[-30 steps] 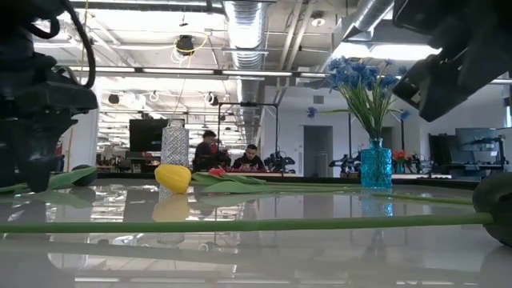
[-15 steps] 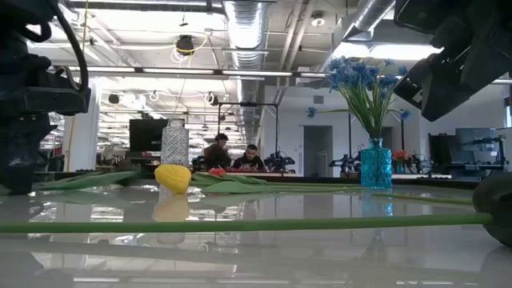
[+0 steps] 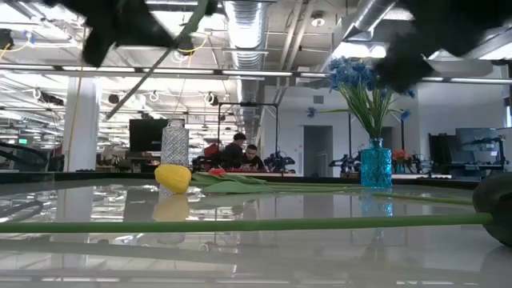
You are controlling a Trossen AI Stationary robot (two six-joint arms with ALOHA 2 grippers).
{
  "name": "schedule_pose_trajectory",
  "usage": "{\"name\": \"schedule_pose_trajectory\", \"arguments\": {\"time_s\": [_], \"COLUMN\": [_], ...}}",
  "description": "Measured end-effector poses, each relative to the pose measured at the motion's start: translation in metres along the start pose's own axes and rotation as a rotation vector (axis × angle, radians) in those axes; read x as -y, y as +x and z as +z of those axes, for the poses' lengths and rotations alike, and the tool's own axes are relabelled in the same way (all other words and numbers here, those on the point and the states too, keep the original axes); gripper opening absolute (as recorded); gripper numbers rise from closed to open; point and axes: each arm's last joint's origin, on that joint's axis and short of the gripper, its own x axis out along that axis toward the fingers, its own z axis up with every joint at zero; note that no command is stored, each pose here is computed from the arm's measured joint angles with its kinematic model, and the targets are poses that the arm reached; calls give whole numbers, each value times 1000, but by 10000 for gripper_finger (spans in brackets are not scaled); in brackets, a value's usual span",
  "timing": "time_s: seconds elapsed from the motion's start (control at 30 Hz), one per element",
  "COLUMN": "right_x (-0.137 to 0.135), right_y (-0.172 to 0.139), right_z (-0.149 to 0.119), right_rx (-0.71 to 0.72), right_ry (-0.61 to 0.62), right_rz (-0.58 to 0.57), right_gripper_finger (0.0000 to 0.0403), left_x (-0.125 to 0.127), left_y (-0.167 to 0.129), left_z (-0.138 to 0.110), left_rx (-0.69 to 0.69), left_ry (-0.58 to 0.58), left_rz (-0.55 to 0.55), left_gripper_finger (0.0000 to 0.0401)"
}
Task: Sort flowers into vase by color
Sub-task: Put the top black flower into the blue vase
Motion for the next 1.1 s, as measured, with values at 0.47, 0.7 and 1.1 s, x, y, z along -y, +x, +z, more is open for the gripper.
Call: {"name": "schedule_pose_trajectory", "arguments": {"time_s": [0.47, 0.7, 1.1], "right_x": [19, 21, 33], "right_y": [38, 47, 46], "right_z": [37, 37, 48], "right_rx": [538, 607, 641], "right_ry": [-99, -63, -42], "right_rz": [-9, 7, -47], "right_gripper_finger": [219, 219, 194], "left_x": [37, 35, 39], "left_y": [63, 84, 92], "left_z": [-1, -11, -13], "left_rx": [73, 98, 116], "left_ry": [84, 85, 128], "left_rz": [-793, -888, -879], "left_gripper_finger": [0, 0, 0]}}
